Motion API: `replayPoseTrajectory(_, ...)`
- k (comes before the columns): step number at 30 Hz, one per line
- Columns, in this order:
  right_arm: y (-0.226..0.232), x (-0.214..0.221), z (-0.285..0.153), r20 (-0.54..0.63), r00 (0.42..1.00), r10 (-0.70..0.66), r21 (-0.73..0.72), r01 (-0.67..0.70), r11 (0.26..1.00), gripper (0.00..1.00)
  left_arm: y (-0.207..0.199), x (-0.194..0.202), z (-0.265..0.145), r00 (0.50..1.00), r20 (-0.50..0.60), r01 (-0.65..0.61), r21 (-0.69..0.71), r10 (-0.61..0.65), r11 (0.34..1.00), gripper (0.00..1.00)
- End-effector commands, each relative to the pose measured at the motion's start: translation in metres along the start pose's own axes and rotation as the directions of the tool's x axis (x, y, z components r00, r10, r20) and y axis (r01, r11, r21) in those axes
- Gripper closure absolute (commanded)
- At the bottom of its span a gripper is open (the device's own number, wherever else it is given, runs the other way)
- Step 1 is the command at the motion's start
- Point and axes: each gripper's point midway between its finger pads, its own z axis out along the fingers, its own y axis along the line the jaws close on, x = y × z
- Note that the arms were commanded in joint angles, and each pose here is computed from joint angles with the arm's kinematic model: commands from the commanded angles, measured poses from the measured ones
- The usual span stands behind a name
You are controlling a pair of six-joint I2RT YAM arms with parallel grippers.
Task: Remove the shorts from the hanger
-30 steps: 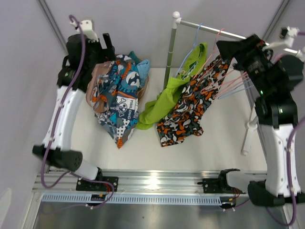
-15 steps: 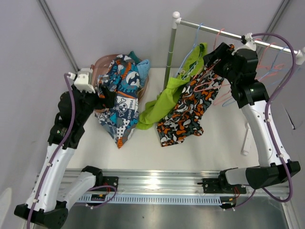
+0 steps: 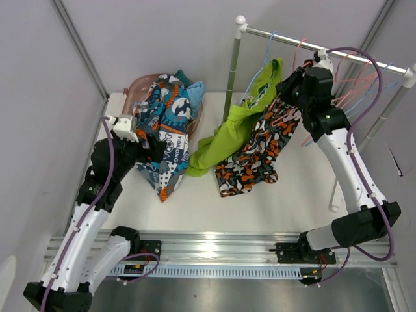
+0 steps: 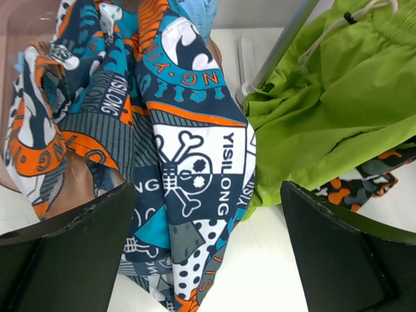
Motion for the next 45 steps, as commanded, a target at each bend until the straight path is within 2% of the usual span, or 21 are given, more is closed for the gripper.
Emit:
replayPoseTrajectory(1, 0.012, -0.026, -0.011, 0.084, 0.996, 0.011, -0.017, -0.009, 1.0, 0.84, -0.014, -0.017, 0.002, 0.997, 0.07, 0.007, 0.068, -0.011, 0.998, 0.01)
replayPoseTrajectory(3, 0.01, -0.03, -0.017, 0.094, 0.995, 0.016, -0.004, -0.015, 1.0, 0.91, -0.017, -0.02, 0.001, 0.997, 0.077, -0.004, 0.084, -0.003, 0.996, 0.01)
replayPoseTrajectory(6, 0.009, -0.038, -0.032, 0.117, 0.993, 0.027, 0.006, -0.028, 1.0, 1.0, -0.036, -0.029, -0.007, 0.994, 0.109, -0.03, 0.182, 0.01, 0.983, 0.01)
replayPoseTrajectory(9, 0.016, -0.049, -0.051, 0.142, 0.989, 0.051, -0.019, -0.049, 0.999, 1.0, -0.076, -0.045, -0.021, 0.989, 0.145, -0.058, 0.353, 0.006, 0.934, 0.01)
replayPoseTrajectory(12, 0.027, -0.061, -0.07, 0.17, 0.982, 0.083, -0.06, -0.074, 0.995, 1.0, -0.128, -0.059, -0.037, 0.984, 0.175, -0.105, 0.531, 0.013, 0.841, 0.01)
replayPoseTrajectory(15, 0.04, -0.076, -0.091, 0.202, 0.97, 0.137, -0.104, -0.118, 0.988, 1.0, -0.184, -0.059, -0.051, 0.982, 0.187, -0.154, 0.684, 0.032, 0.713, 0.01)
replayPoseTrajectory(18, 0.051, -0.082, -0.106, 0.216, 0.958, 0.189, -0.15, -0.159, 0.976, 1.0, -0.212, -0.062, -0.047, 0.981, 0.193, -0.165, 0.73, 0.032, 0.663, 0.01)
replayPoseTrajectory(19, 0.055, -0.084, -0.109, 0.217, 0.955, 0.203, -0.164, -0.169, 0.972, 1.0, -0.227, -0.06, -0.053, 0.981, 0.192, -0.17, 0.761, 0.033, 0.626, 0.01)
replayPoseTrajectory(21, 0.062, -0.085, -0.115, 0.214, 0.95, 0.228, -0.194, -0.188, 0.963, 1.0, -0.246, -0.067, -0.049, 0.975, 0.222, -0.189, 0.775, 0.02, 0.603, 0.01)
replayPoseTrajectory(23, 0.067, -0.084, -0.118, 0.207, 0.945, 0.253, -0.214, -0.209, 0.954, 1.0, -0.266, -0.053, -0.04, 0.98, 0.193, -0.181, 0.795, 0.041, 0.578, 0.01)
replayPoseTrajectory(24, 0.072, -0.082, -0.119, 0.198, 0.946, 0.258, -0.227, -0.212, 0.951, 1.0, -0.277, -0.061, -0.044, 0.977, 0.21, -0.193, 0.805, 0.036, 0.561, 0.01)
replayPoseTrajectory(27, 0.081, -0.079, -0.122, 0.179, 0.943, 0.282, -0.253, -0.233, 0.939, 1.0, -0.303, -0.059, -0.033, 0.976, 0.214, -0.204, 0.815, 0.046, 0.543, 0.01)
replayPoseTrajectory(37, 0.091, -0.08, -0.14, 0.171, 0.935, 0.309, -0.294, -0.251, 0.922, 1.0, -0.344, -0.046, 0.005, 0.978, 0.196, -0.207, 0.834, 0.074, 0.511, 0.01)
replayPoseTrajectory(38, 0.092, -0.08, -0.14, 0.172, 0.935, 0.309, -0.296, -0.249, 0.922, 1.0, -0.347, -0.044, 0.008, 0.979, 0.189, -0.202, 0.837, 0.077, 0.509, 0.06)
replayPoseTrajectory(40, 0.093, -0.082, -0.142, 0.172, 0.936, 0.308, -0.3, -0.248, 0.921, 1.0, -0.353, -0.036, 0.017, 0.981, 0.171, -0.193, 0.841, 0.09, 0.505, 0.23)
replayPoseTrajectory(41, 0.093, -0.082, -0.142, 0.174, 0.936, 0.305, -0.299, -0.245, 0.922, 1.0, -0.354, -0.035, 0.019, 0.982, 0.164, -0.19, 0.838, 0.096, 0.512, 0.41)
replayPoseTrajectory(43, 0.092, -0.084, -0.144, 0.18, 0.936, 0.301, -0.298, -0.24, 0.924, 1.0, -0.354, -0.029, 0.024, 0.982, 0.155, -0.186, 0.832, 0.104, 0.522, 0.61)
replayPoseTrajectory(44, 0.092, -0.085, -0.145, 0.184, 0.936, 0.301, -0.298, -0.239, 0.924, 1.0, -0.353, -0.026, 0.026, 0.983, 0.153, -0.185, 0.825, 0.104, 0.534, 0.84)
replayPoseTrajectory(45, 0.092, -0.085, -0.145, 0.182, 0.936, 0.301, -0.298, -0.239, 0.924, 1.0, -0.351, -0.026, 0.027, 0.983, 0.155, -0.185, 0.82, 0.101, 0.542, 0.94)
